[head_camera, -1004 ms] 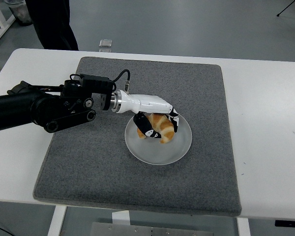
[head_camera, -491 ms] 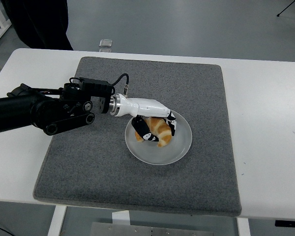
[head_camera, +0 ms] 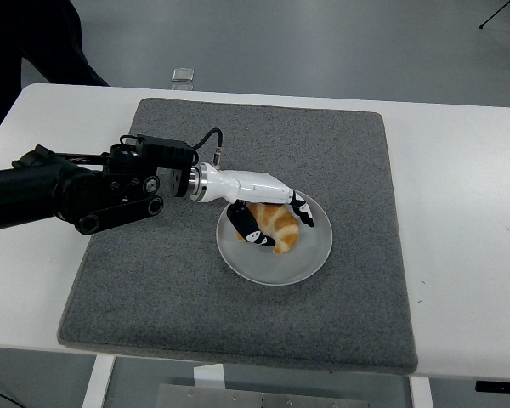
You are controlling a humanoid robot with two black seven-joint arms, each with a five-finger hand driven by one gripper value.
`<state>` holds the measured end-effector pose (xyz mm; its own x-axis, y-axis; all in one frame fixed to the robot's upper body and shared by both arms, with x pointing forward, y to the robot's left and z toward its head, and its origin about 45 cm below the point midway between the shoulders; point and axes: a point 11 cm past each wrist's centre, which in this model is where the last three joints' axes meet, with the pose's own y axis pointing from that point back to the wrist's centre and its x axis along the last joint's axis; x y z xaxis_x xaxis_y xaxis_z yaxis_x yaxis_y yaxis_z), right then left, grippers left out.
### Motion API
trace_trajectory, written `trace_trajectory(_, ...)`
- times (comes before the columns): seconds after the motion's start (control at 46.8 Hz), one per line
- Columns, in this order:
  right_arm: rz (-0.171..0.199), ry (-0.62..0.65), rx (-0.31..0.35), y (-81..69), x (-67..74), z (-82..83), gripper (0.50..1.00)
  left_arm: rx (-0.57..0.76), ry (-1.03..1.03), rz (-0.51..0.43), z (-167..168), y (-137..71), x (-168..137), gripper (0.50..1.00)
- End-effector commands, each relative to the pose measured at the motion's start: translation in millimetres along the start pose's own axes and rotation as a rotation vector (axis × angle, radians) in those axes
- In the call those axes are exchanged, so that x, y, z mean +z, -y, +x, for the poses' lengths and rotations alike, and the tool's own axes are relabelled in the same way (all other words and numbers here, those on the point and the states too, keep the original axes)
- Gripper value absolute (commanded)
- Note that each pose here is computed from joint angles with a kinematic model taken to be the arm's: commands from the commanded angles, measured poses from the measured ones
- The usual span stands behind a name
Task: Place the bread on the plate
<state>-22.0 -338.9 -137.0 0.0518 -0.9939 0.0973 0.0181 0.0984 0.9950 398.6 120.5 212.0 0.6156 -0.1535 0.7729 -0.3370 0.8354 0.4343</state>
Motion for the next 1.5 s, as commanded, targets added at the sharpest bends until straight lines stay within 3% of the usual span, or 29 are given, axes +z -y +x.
trace_trajectory(0.0, 0.001, 0.0, 0.0, 0.0, -0.1, 0.0, 0.954, 0.005, -0.006, -0.003, 0.8, 0.3, 0.7, 0.986)
trace_trajectory(0.321, 0.001, 0.0, 0.0, 0.0, -0.1, 0.0, 0.952, 0.055, -0.031, -0.022, 17.7, 0.6, 7.0, 0.992)
trace_trajectory(0.641, -0.001, 0.0, 0.001, 0.0, 0.1, 0.5, 0.952, 0.298, -0.183, -0.103, 81.4, -11.1, 22.6, 0.992)
trace_trajectory(0.833, -0.001, -0.001, 0.0, 0.0, 0.2, 0.0, 0.952, 0.467, -0.419, -0.155, 107.5, -24.4, 16.7, 0.992)
trace_trajectory(1.218, -0.001, 0.0, 0.0, 0.0, 0.1, 0.0, 0.952, 0.89, -0.948, -0.131, 141.0, -80.3, -59.7, 0.994)
trace_trajectory(1.474, -0.001, 0.0, 0.0, 0.0, 0.1, 0.0, 0.952, 1.12, -1.15, -0.089, 132.0, -129.2, -110.3, 0.996)
